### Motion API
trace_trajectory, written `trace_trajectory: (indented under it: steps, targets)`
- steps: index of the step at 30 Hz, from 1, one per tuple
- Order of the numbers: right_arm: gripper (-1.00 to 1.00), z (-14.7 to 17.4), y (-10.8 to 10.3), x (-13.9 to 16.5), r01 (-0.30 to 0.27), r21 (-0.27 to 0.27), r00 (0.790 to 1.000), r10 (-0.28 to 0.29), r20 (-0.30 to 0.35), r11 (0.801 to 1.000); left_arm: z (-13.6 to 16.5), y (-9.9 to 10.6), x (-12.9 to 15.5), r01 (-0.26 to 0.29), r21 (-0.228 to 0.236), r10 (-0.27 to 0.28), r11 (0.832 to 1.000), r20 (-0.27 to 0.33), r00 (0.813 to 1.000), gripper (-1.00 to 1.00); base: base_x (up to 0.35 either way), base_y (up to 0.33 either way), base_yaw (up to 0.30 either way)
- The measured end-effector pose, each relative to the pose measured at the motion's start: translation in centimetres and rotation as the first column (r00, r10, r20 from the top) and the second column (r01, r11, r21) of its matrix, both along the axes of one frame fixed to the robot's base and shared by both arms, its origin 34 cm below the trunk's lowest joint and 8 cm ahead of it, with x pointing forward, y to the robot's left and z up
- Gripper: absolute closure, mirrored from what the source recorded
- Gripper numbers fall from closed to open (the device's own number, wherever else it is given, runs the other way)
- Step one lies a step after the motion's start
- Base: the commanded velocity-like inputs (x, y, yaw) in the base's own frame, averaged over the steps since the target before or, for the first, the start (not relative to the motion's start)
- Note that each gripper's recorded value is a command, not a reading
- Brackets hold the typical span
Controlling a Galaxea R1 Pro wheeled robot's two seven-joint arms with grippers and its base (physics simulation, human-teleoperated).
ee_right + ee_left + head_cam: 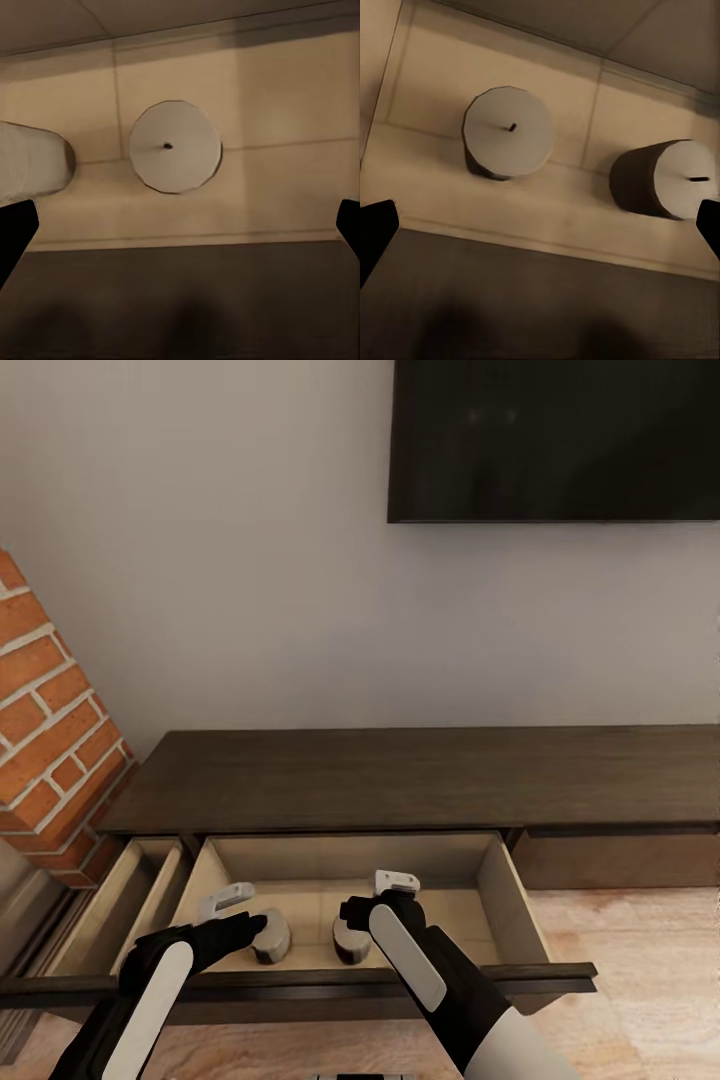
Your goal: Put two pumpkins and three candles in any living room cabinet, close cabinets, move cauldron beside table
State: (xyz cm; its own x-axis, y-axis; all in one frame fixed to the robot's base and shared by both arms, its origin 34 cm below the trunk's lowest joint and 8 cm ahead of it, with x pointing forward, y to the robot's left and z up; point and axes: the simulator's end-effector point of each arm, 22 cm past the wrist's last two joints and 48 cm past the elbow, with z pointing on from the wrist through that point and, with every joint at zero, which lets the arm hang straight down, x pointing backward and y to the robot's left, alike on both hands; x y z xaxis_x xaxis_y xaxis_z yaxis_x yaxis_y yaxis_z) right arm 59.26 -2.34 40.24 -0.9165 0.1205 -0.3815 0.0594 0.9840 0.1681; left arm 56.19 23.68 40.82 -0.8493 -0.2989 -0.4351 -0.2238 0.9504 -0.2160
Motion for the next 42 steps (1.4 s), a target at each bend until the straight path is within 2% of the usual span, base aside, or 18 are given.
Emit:
trace_trajectory:
  steps: [17, 42]
  targets:
    - [-1.00, 3.8, 0.0, 0.9, 0.001, 0.002, 1.000, -0.001, 0.001, 1.000, 3.8, 0.1, 0.9, -0.003, 0.000, 0.003, 1.000, 0.000, 1.000, -1.00, -0.070, 0.000, 0.000]
    - [-1.00, 9.1, 0.0, 2.0, 0.001, 0.002, 1.000, -0.001, -0.001, 1.000, 9.1, 0.1, 2.0, -0.003, 0.000, 0.003, 1.000, -0.001, 1.000, -1.00, -0.003, 0.000, 0.000]
